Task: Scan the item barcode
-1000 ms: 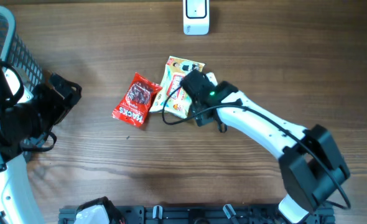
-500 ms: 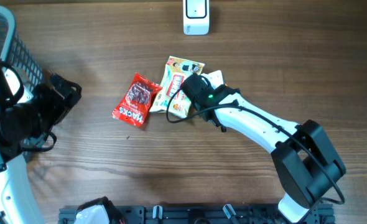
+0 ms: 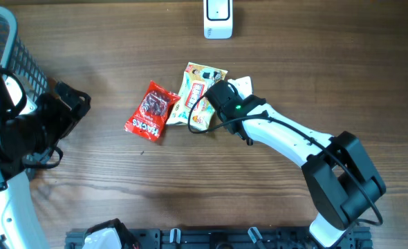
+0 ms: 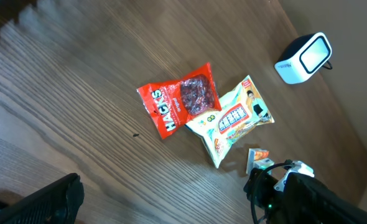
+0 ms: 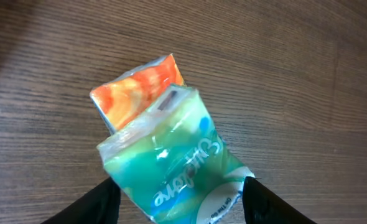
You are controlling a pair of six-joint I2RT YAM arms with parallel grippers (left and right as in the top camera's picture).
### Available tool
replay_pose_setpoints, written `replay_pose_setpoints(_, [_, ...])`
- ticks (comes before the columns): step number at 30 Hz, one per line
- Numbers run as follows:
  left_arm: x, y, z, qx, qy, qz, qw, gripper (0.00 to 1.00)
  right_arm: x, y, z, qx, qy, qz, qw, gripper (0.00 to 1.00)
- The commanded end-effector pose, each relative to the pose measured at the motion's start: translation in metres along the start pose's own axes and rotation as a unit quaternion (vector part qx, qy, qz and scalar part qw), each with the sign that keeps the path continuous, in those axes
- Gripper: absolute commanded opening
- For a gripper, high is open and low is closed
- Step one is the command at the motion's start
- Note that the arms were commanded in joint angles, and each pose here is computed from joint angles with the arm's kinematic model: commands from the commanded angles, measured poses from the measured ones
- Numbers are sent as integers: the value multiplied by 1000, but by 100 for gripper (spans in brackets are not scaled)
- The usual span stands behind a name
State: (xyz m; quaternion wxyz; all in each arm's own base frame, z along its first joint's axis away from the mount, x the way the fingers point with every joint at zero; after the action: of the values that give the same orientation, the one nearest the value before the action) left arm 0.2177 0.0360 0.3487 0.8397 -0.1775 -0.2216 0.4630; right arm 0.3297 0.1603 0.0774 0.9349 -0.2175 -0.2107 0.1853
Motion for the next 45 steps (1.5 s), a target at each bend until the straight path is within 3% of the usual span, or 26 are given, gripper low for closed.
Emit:
replay_pose_setpoints(1, [2,1,1,1,-5,-6,1000,100,-10,4,-20,-11,26,5,1000,61])
replay_pose_setpoints(4, [2,1,1,1,-5,-6,1000,100,-13,10,-23,8,36,8,999,47])
replay_pose_setpoints(9, [2,1,1,1,-5,-6,1000,100,-6,6,-14,10,42,11,999,9])
replay_pose_setpoints(10, [2,1,1,1,-5,-6,1000,100,-2,3,-8,10,42,6,999,7])
replay_pose_setpoints(14, [2,1,1,1,-5,-6,1000,100,20,-12,30,32,40,-1,999,6])
replay_pose_setpoints(18, [2,1,1,1,-5,-6,1000,100,29,11,65,186,37,31,981,4])
replay_pose_setpoints(23, [2,1,1,1,-5,-6,1000,100,16,60,94,407,51,76,909,4])
replay_pose_setpoints(27, [2,1,1,1,-5,-6,1000,100,1,90,103,546,49,79,832,4])
replay_pose_setpoints(31, [2,1,1,1,-5,-6,1000,100,-21,96,86,609,83,42,788,4])
replay_pose_setpoints(33, [2,1,1,1,-5,-6,1000,100,-28,88,74,615,101,16,782,4])
replay_pose_setpoints(34, [2,1,1,1,-5,-6,1000,100,-30,80,67,612,109,1,783,10])
replay_pose_setpoints(36, [2,1,1,1,-5,-6,1000,100,-32,65,55,599,120,-24,792,33])
replay_pose_setpoints(39, [2,1,1,1,-5,-6,1000,100,-34,43,36,568,131,-53,811,49])
replay_pose_setpoints(42, [2,1,1,1,-5,-6,1000,100,-44,24,14,501,155,-63,849,66])
replay_pose_setpoints(45, [2,1,1,1,-5,-6,1000,100,-58,8,-1,425,193,-74,881,66])
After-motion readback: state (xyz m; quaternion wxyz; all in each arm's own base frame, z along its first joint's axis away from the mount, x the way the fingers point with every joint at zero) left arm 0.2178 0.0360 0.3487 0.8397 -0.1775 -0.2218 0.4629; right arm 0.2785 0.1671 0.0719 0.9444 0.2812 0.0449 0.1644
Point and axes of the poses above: each gripper's point midway between its finger pads, its own z axis back along the fingers, its own y axis along the line the jaws close on, x = y × z, the point moved 4 cm from there along z, back along the fingers, and after that the axes turned 13 degrees about z, right-handed, at the moved point
